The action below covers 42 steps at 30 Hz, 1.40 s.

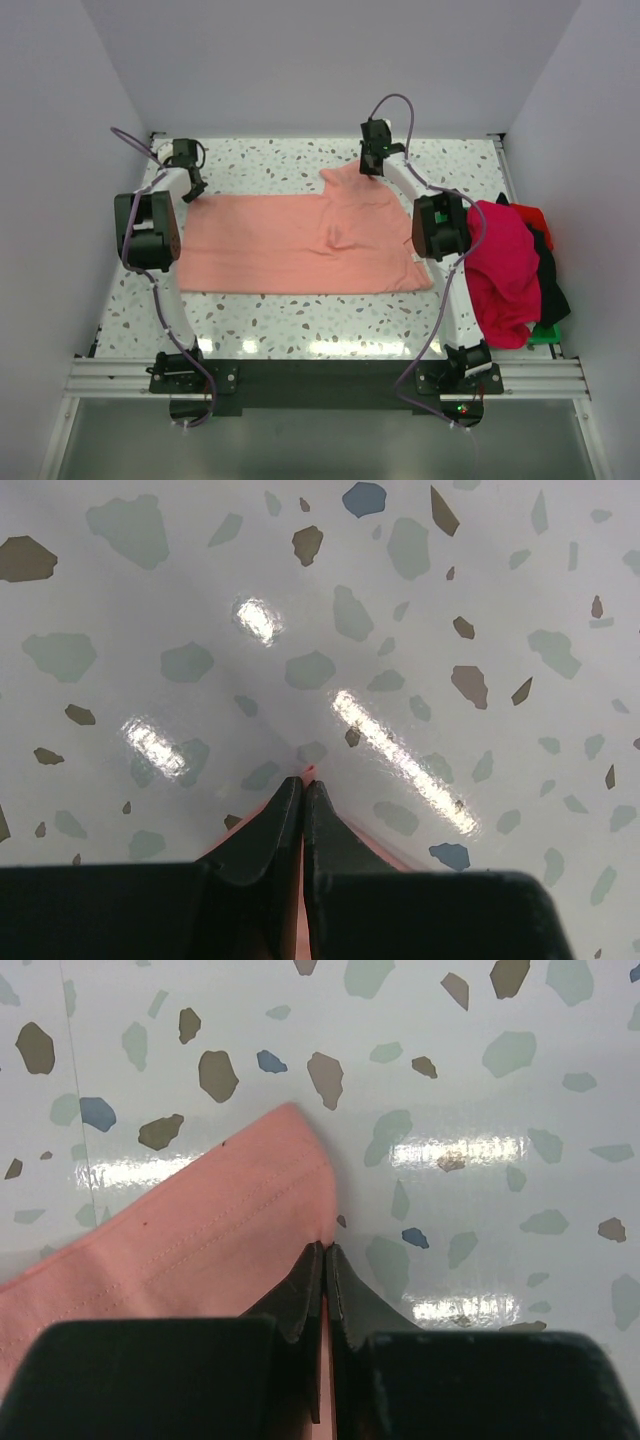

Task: Fold and stack the t-shirts
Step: Fold the tshirt

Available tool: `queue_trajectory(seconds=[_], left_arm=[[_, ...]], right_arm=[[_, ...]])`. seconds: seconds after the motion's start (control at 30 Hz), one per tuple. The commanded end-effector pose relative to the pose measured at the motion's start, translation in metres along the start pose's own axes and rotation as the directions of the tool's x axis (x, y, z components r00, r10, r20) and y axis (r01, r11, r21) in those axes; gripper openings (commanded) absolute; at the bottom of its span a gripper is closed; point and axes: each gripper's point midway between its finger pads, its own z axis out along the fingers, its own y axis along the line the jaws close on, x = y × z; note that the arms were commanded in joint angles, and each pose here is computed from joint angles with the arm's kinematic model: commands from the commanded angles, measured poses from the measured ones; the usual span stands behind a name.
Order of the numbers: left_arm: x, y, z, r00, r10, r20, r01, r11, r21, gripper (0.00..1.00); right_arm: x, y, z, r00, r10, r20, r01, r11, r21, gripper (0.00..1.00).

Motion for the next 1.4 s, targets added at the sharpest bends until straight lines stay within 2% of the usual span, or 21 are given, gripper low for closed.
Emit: queue_trajectory(seconds=[0.0, 0.23, 0.7, 0.93, 1.0, 1.37], left_arm=[[-0.018, -0.008, -0.012, 0.999, -0.018, 0.030, 0.016, 0.998, 0.065, 0.00], [-0.034, -0.014, -0.017, 0.998, -0.035, 0.054, 0.029, 0.995, 0.100, 0.00], [-0.063, -0.018, -0.030, 0.994, -0.066, 0.092, 0.050, 0.986, 0.158, 0.00], [-0.068, -0.014, -0.049, 0.991, -0.081, 0.107, 0.060, 0.981, 0.186, 0.00], [-0.063, -0.009, -0.051, 0.992, -0.079, 0.099, 0.060, 0.982, 0.181, 0.00], [-0.037, 0.025, -0.064, 0.995, -0.083, 0.056, 0.076, 0.990, 0.122, 0.00]], right_arm=[[-0.055, 0.002, -0.032, 0.992, 0.033, 0.124, -0.029, 0.999, -0.032, 0.00], [-0.096, -0.007, -0.067, 0.964, 0.122, 0.234, -0.105, 0.991, -0.086, 0.00], [-0.105, -0.018, -0.103, 0.948, 0.198, 0.249, -0.160, 0.973, -0.167, 0.00], [-0.081, -0.031, -0.123, 0.951, 0.216, 0.222, -0.186, 0.971, -0.149, 0.00], [-0.083, -0.033, -0.137, 0.946, 0.227, 0.232, -0.193, 0.968, -0.160, 0.00], [-0.026, -0.048, -0.175, 0.941, 0.294, 0.169, -0.265, 0.948, -0.175, 0.00]])
